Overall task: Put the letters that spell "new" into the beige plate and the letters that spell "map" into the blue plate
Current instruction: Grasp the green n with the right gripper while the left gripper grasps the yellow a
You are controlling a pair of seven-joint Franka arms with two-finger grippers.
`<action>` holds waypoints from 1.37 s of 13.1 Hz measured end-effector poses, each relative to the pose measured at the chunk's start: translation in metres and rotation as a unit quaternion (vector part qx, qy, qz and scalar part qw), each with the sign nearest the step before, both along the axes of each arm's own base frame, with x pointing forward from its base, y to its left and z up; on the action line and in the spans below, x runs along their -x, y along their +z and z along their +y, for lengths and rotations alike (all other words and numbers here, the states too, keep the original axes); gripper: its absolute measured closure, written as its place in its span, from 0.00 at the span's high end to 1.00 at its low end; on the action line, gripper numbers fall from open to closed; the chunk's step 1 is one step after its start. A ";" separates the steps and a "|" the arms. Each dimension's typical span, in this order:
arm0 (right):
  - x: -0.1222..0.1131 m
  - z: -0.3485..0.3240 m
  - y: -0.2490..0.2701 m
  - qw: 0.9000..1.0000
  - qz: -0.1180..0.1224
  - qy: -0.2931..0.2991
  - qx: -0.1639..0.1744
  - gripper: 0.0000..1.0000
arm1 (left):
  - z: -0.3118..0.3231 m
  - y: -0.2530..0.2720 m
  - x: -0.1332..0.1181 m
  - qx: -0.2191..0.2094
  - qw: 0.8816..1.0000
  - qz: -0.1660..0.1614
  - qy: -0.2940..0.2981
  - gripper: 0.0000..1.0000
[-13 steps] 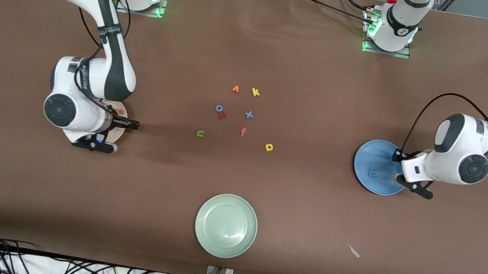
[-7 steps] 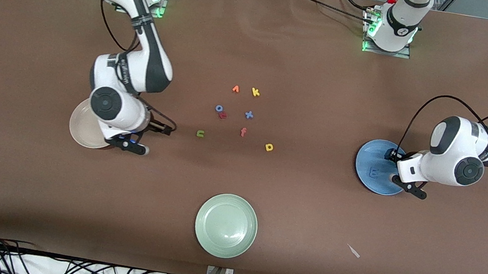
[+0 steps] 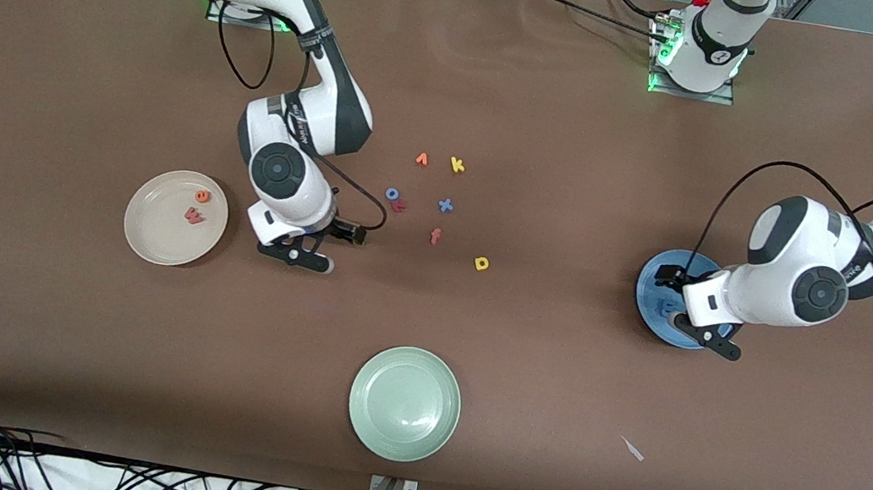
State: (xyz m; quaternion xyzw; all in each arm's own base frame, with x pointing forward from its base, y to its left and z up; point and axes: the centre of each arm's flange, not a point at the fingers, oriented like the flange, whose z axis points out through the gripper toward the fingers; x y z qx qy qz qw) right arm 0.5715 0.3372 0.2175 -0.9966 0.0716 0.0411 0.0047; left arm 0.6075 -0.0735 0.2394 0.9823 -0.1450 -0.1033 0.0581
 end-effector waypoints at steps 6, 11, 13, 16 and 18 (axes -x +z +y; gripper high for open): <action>0.012 0.024 -0.020 1.000 -0.010 0.018 -0.010 1.00 | -0.149 -0.009 0.040 -0.064 0.964 0.049 0.254 1.00; 0.012 0.023 -0.036 1.000 -0.016 0.019 -0.009 0.91 | -0.209 -0.008 0.043 -0.039 0.925 0.087 0.367 1.00; 0.012 0.023 -0.040 1.000 -0.017 0.020 -0.009 0.80 | -0.258 -0.003 0.047 -0.031 0.925 0.088 0.369 1.00; 0.012 0.023 -0.041 1.000 -0.017 0.020 -0.009 0.66 | -0.306 -0.025 0.056 -0.049 0.923 0.082 0.372 1.00; 0.013 0.024 -0.041 1.000 -0.017 0.021 -0.010 0.58 | -0.317 -0.043 0.053 -0.061 0.925 0.070 0.369 1.00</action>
